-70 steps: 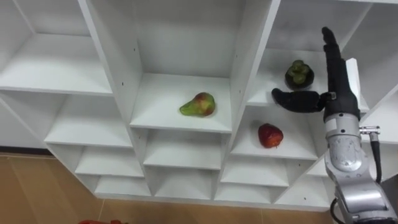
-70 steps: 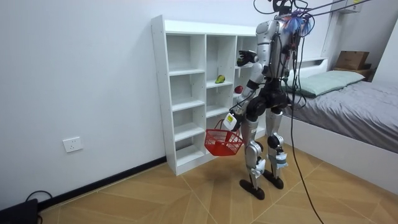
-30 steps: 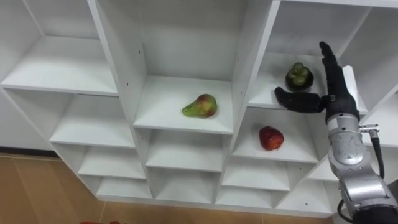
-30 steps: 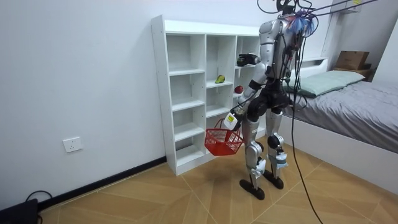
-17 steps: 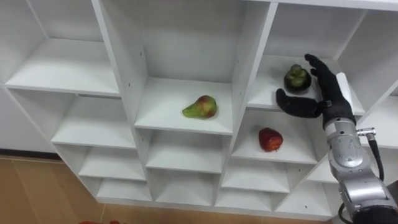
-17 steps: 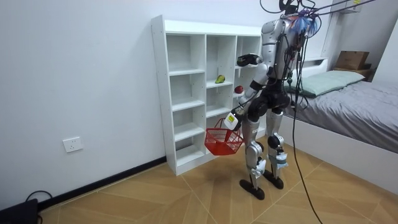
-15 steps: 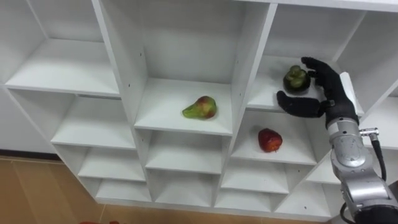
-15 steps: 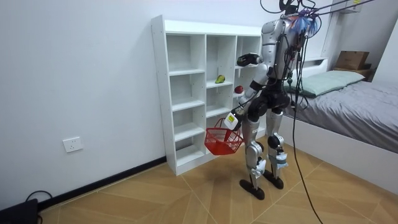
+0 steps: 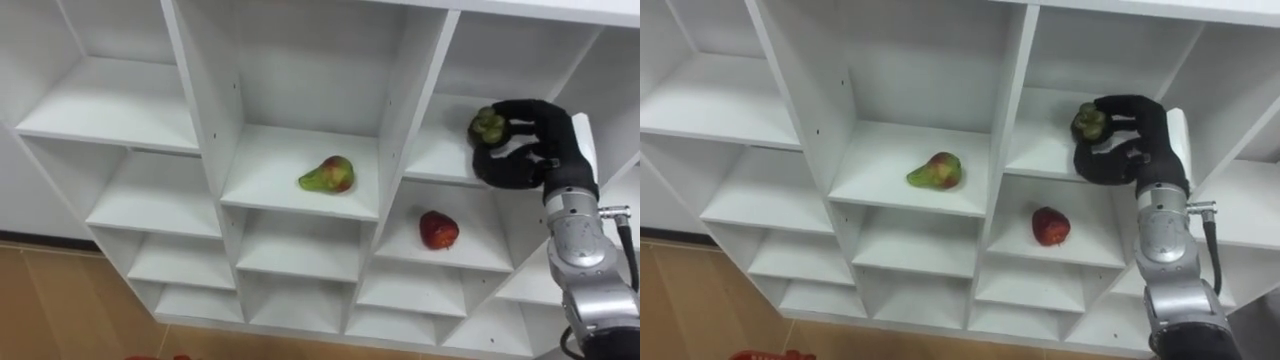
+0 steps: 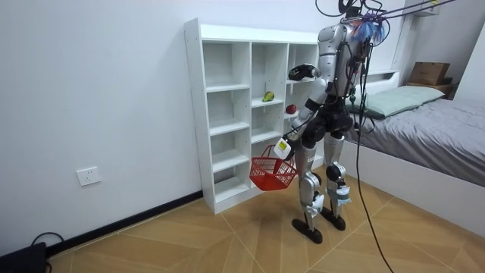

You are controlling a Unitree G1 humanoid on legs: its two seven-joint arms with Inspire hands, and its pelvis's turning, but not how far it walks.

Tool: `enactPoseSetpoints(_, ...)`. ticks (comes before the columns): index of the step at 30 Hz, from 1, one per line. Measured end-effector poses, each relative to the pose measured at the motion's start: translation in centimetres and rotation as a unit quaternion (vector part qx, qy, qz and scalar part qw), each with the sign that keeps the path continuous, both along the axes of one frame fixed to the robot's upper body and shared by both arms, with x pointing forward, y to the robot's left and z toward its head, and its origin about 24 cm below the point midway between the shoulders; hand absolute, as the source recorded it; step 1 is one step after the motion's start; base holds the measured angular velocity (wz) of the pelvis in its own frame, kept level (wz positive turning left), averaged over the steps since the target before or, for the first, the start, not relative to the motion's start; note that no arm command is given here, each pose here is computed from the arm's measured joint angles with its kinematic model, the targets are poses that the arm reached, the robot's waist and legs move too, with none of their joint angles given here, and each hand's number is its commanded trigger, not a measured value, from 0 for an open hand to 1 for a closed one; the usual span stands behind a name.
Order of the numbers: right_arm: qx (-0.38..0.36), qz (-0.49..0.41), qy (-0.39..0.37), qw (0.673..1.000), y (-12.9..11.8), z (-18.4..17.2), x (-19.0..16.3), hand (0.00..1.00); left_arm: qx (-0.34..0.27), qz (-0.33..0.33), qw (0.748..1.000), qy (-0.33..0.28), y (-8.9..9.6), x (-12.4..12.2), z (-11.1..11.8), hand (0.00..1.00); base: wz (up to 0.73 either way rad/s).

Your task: Collect fruits from the closet

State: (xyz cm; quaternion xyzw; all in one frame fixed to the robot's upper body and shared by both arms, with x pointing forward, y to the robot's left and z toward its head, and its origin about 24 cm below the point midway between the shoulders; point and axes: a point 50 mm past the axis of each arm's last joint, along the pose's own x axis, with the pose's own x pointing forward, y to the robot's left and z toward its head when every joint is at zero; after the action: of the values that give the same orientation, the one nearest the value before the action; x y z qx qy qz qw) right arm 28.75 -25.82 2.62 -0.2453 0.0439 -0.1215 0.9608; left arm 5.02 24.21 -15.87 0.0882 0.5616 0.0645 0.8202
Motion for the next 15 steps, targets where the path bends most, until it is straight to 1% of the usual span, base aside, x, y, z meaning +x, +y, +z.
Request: enactPoseSetpoints(15, 0.002, -0.003, -0.001, 1.000, 0.03, 0.08, -0.03, 1.00, 0.009, 0.005, 1.000, 0.003, -0.08, -0.03, -0.05, 1.00, 0.00)
